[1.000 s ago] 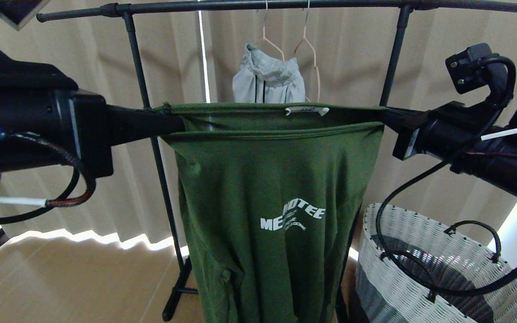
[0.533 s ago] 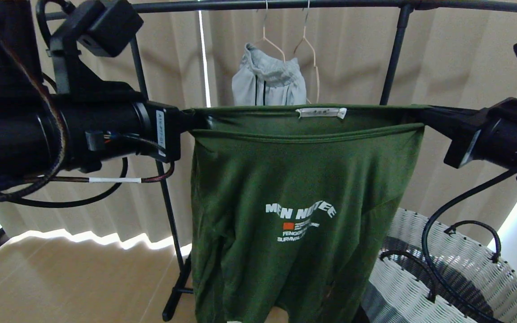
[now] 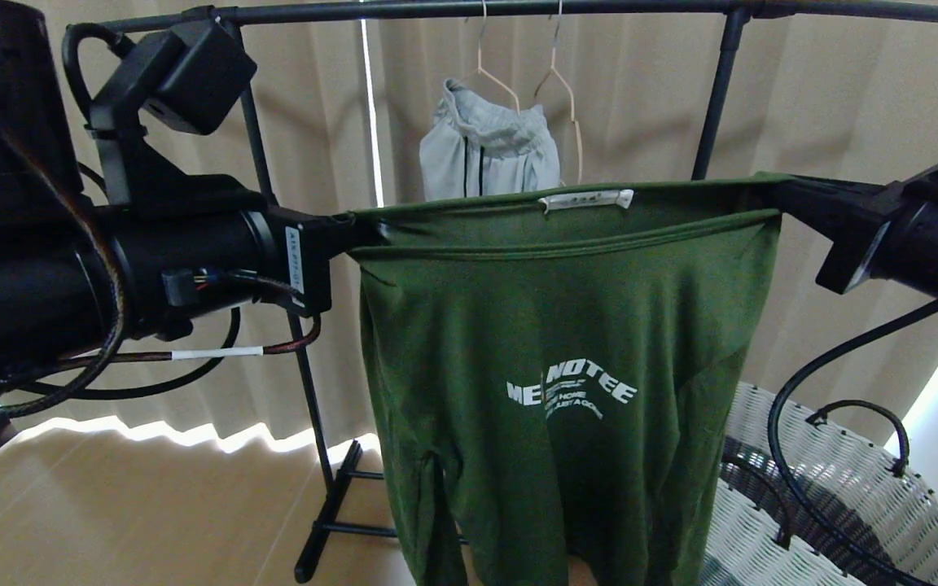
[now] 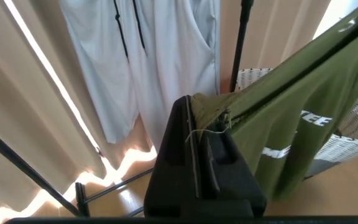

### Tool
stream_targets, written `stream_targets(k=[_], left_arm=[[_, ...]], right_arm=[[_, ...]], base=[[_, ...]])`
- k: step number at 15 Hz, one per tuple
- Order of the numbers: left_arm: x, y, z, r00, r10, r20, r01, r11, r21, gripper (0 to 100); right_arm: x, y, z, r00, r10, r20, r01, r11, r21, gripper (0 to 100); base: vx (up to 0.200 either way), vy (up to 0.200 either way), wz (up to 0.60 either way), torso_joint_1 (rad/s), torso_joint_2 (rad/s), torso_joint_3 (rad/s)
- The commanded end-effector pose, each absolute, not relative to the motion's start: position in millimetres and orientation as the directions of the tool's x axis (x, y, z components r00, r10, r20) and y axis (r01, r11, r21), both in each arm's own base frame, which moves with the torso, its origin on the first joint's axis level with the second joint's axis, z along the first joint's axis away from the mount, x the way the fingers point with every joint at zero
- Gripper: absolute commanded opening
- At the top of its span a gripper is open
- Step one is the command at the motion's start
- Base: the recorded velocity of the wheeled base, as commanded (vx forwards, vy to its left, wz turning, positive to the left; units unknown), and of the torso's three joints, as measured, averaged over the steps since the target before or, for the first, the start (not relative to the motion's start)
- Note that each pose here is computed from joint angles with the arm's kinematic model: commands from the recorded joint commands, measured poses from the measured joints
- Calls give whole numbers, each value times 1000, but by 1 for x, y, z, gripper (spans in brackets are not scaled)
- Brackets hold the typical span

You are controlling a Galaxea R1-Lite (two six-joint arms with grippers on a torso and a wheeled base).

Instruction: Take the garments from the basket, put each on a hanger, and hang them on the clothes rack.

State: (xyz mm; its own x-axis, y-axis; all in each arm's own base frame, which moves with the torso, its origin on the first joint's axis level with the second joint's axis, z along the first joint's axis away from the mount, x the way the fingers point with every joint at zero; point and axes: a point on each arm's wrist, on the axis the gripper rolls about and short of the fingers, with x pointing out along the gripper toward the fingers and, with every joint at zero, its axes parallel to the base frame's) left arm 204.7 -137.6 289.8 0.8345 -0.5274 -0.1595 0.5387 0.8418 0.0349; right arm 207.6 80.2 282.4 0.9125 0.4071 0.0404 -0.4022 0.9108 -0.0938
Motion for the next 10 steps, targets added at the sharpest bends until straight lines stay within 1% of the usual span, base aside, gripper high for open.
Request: stream_targets(k=[1, 5, 6, 8, 10], left_arm=[[196, -132, 288, 835, -526, -160, 538, 842, 35, 0], [195, -130, 286, 835, -525, -165, 537, 843, 35, 0], [195, -130, 286, 835, -525, -166, 537, 843, 35, 0], [196, -129, 284, 837, -519, -172, 532, 846, 40, 0], [195, -128, 277, 834, -515, -197, 533, 845, 45, 0]], right_arm=[[208, 80, 280, 912, 408, 34, -403, 910, -94, 0], [209, 81, 277, 913, 408, 21, -404, 910, -93, 0], [209, 81, 276, 913, 408, 17, -405, 910, -93, 100], [208, 81, 267, 912, 409, -12, -409, 908, -90, 100], [204, 80, 249, 909, 410, -80, -416, 905, -86, 100]], base=[[0, 0, 0, 0, 0, 0], [0, 0, 0, 0, 0, 0], [0, 0, 0, 0, 0, 0], [0, 0, 0, 0, 0, 0], [0, 0, 0, 0, 0, 0]])
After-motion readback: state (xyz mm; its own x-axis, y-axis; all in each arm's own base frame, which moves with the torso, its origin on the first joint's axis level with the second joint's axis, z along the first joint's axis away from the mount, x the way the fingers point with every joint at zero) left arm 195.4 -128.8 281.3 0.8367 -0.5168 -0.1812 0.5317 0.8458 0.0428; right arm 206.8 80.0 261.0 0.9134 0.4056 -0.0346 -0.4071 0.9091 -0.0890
